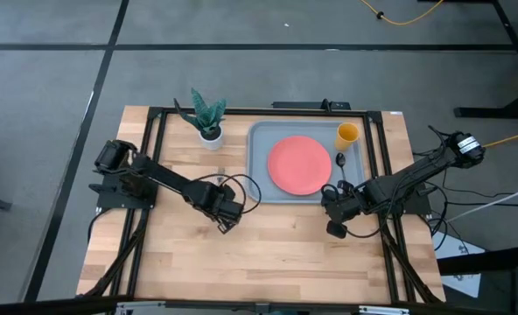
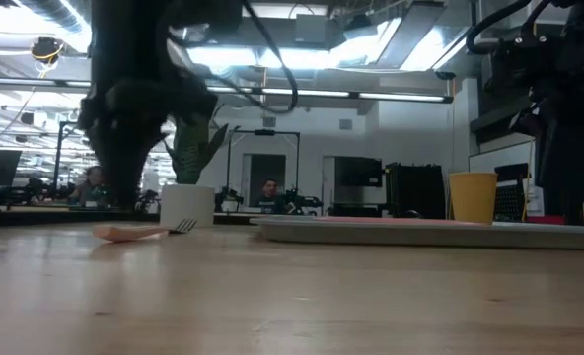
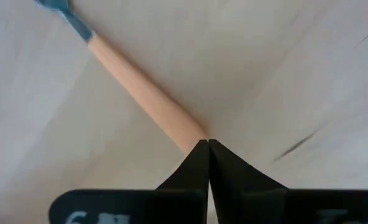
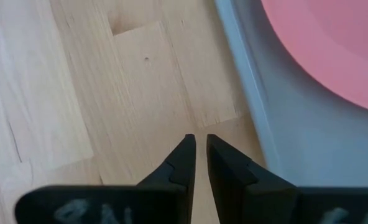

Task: Pick and place plate/cup/fork/spoon on tray
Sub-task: Put the orange fork to the left of the pink plate on the blue serving tray

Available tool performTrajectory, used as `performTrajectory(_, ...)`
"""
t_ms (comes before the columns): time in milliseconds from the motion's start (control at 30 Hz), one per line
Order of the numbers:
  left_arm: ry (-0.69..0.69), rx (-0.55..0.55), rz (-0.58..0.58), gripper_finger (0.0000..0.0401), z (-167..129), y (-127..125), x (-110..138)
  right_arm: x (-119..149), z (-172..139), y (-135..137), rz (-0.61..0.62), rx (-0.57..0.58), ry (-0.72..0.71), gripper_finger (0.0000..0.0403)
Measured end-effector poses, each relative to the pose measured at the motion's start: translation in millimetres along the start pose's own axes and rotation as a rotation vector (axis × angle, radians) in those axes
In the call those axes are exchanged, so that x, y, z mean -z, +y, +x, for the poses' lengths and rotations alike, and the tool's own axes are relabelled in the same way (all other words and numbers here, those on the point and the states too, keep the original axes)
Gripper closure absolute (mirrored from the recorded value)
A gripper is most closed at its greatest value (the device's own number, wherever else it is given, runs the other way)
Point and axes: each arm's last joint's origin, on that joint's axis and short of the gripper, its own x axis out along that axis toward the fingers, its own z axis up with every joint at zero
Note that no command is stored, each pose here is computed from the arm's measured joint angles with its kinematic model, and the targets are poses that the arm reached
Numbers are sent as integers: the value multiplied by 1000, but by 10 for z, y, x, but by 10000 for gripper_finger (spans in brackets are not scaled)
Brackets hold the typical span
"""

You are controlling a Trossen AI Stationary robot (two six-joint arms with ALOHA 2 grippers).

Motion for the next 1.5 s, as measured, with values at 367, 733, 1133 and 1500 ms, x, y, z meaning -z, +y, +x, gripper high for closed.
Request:
performTrajectory(367, -72, 215, -48, 401, -546, 124, 26, 1, 0, -1, 0, 1, 1, 357)
performTrajectory(733, -147, 237, -72, 401, -587, 114, -16, 4, -1, -3, -1, 3, 3, 357)
performTrajectory(1133, -253, 225, 100, 380, -612, 47, 13, 1, -1, 0, 5, 0, 0, 357)
performTrajectory(1500, -249, 135, 73, 280, -588, 130, 13, 0, -1, 0, -1, 0, -1, 357)
